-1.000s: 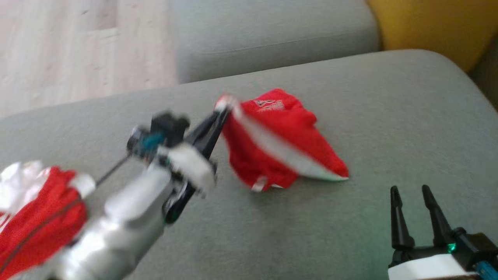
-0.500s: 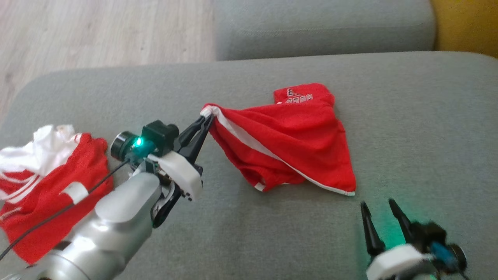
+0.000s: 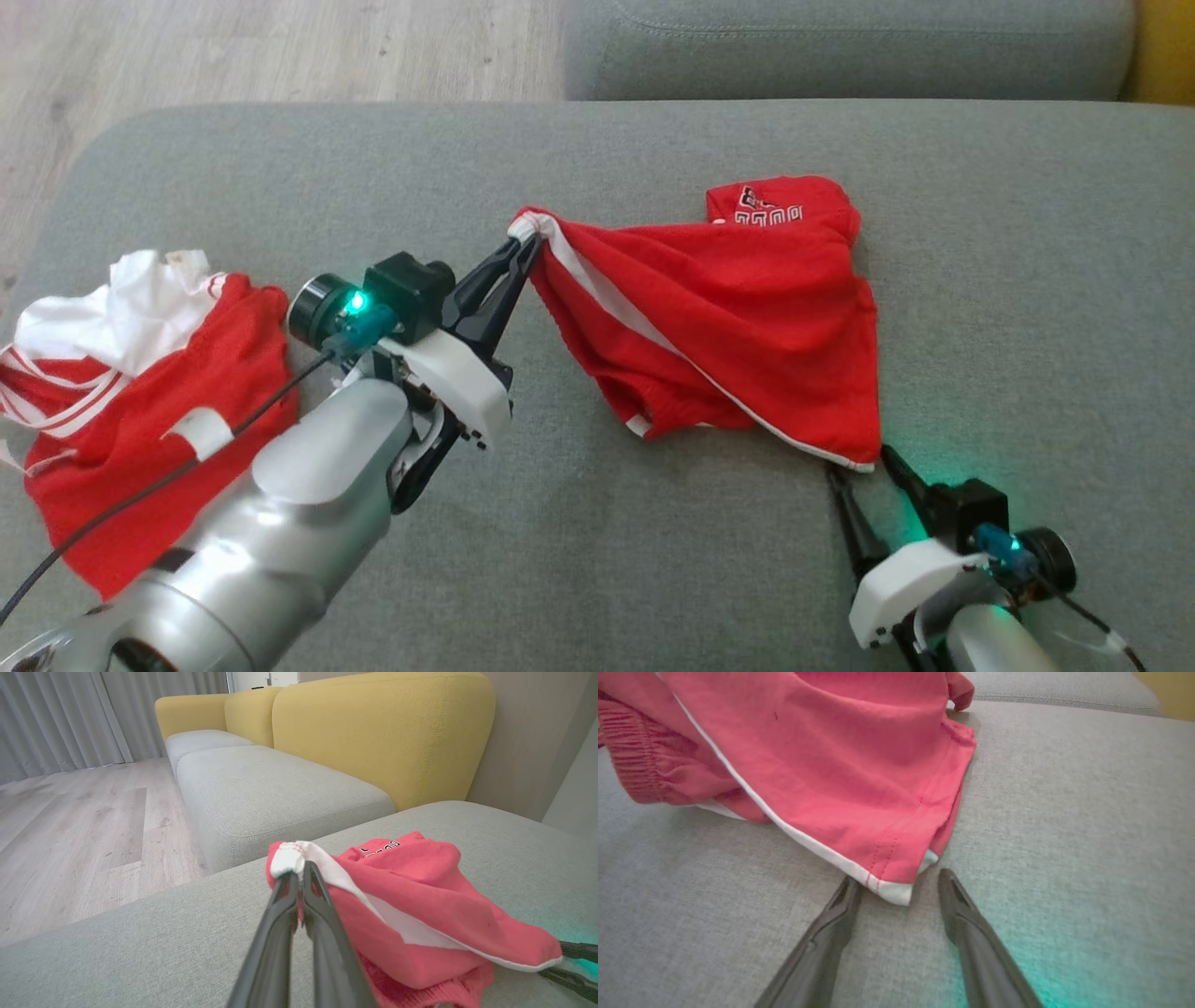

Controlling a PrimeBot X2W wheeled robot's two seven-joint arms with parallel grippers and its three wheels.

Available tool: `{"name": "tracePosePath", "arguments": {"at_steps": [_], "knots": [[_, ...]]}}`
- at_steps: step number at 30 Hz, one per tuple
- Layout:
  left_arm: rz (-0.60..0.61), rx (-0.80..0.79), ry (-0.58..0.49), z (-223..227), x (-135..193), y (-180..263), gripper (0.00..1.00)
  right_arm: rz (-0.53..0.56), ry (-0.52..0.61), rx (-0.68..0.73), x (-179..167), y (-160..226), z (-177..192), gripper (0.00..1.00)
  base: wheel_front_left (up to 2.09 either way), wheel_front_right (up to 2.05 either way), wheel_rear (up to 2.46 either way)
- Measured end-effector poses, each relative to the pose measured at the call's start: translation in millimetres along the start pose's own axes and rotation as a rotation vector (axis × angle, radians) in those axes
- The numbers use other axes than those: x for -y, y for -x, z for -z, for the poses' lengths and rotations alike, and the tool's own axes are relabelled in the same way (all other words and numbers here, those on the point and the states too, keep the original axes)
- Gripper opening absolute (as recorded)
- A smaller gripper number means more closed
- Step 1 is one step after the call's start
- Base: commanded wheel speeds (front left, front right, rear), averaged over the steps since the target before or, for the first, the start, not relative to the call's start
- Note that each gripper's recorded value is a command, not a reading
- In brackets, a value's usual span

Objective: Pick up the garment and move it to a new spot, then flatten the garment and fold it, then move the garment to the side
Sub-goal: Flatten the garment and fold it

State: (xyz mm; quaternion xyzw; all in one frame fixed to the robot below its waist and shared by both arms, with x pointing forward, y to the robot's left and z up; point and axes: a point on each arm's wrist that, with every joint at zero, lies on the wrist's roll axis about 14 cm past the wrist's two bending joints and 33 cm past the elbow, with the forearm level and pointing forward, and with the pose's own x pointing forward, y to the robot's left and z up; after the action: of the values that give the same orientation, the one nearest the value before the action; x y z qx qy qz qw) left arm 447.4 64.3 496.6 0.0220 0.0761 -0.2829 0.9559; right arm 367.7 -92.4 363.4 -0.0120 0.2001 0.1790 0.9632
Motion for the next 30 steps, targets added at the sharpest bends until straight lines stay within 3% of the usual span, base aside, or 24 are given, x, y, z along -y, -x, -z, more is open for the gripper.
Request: {"name": "tracePosePath", "arguments": {"at_steps": [2, 3, 4, 10, 17, 24, 28, 29, 30], "knots": [[-0.005, -0.002, 0.002, 1, -2, -1, 0.00, -0.006, 0.003, 0.004, -1, -3, -2, 0.42, 0.00, 0.00, 0.00], [-0.007, -0.003, -0.002, 2, -3, -1, 0.00, -0.011, 0.006, 0.005, -1, -3, -3, 0.11, 0.00, 0.00, 0.00], [-0.008, -0.003, -0.002, 2, -3, -1, 0.00, -0.012, 0.007, 0.006, -2, -4, -3, 0.00, 0.00, 0.00, 0.00], [-0.011, 0.015, -0.019, -6, -4, -1, 0.00, -0.007, 0.023, 0.037, 1, 0, -12, 0.00, 0.00, 0.00, 0.00], [0.024, 0.067, -0.125, -30, 2, 8, 0.00, 0.092, 0.057, 0.262, 38, 24, -79, 0.00, 0.00, 0.00, 0.00], [0.134, 0.170, -0.246, -69, 25, 13, 0.00, 0.309, 0.136, 0.556, 115, 89, -172, 0.00, 0.00, 0.00, 0.00], [0.223, 0.289, -0.314, -115, 49, 6, 0.00, 0.375, 0.205, 0.729, 138, 121, -253, 0.00, 0.00, 0.00, 0.00], [0.223, 0.289, -0.314, -115, 49, 6, 0.00, 0.375, 0.205, 0.729, 138, 121, -253, 0.00, 0.00, 0.00, 0.00], [0.257, 0.337, -0.348, -139, 58, -2, 0.00, 0.399, 0.247, 0.798, 149, 132, -293, 0.00, 0.00, 0.00, 0.00]]}}
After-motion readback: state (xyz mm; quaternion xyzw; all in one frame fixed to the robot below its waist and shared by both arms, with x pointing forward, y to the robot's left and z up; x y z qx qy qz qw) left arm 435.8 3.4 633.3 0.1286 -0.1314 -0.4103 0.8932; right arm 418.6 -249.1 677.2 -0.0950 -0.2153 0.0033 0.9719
